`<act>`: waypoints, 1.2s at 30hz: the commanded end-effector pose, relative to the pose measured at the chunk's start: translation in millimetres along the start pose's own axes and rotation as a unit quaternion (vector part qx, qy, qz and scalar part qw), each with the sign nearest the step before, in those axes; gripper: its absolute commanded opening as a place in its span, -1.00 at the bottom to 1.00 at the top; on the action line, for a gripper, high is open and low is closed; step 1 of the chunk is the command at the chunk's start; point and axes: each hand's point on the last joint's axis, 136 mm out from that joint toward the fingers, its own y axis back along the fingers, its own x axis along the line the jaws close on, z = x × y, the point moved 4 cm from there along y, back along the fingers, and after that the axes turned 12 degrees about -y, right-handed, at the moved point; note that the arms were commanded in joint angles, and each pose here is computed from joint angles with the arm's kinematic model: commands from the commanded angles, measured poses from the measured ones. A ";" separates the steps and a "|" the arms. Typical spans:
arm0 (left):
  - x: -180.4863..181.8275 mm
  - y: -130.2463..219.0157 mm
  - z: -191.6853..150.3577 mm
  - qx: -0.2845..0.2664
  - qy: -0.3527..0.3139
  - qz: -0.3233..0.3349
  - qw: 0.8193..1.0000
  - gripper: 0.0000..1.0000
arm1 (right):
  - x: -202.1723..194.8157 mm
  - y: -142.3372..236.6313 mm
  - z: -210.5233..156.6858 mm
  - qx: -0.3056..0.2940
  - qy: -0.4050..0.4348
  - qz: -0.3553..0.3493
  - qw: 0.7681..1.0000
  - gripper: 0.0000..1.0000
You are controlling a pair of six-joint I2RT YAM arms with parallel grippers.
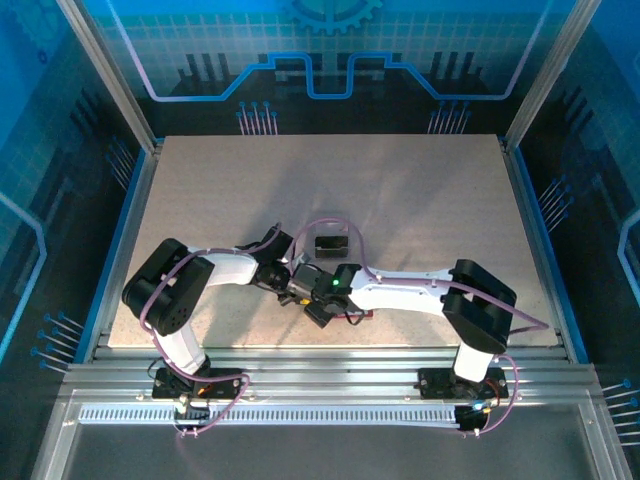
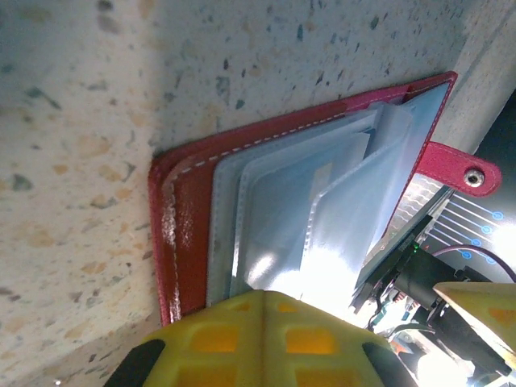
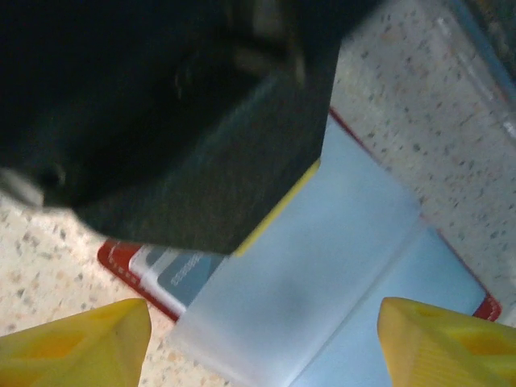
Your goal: Take the credit cards out of the card holder
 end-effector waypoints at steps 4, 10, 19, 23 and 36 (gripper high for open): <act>17.1 -2.2 -12.5 0.020 0.029 0.036 0.999 -0.92 | -1.3 -14.3 -12.8 0.032 0.040 -0.060 0.997 0.51; 17.1 -2.6 -12.4 0.021 0.030 0.035 0.999 -0.92 | 0.2 -4.0 -18.7 0.030 0.035 -0.048 0.998 0.50; 14.3 -1.1 -11.3 0.020 0.026 0.036 0.999 -0.91 | 5.5 12.6 -25.2 -0.064 0.000 0.063 0.996 0.49; 15.1 -1.2 -11.7 0.020 0.027 0.036 0.999 -0.91 | 7.9 9.6 -32.2 -0.094 0.047 0.080 0.991 0.47; 17.9 -1.1 -15.6 0.028 0.025 0.042 0.998 -0.92 | 11.1 19.0 -41.7 -0.276 0.288 0.050 0.916 0.52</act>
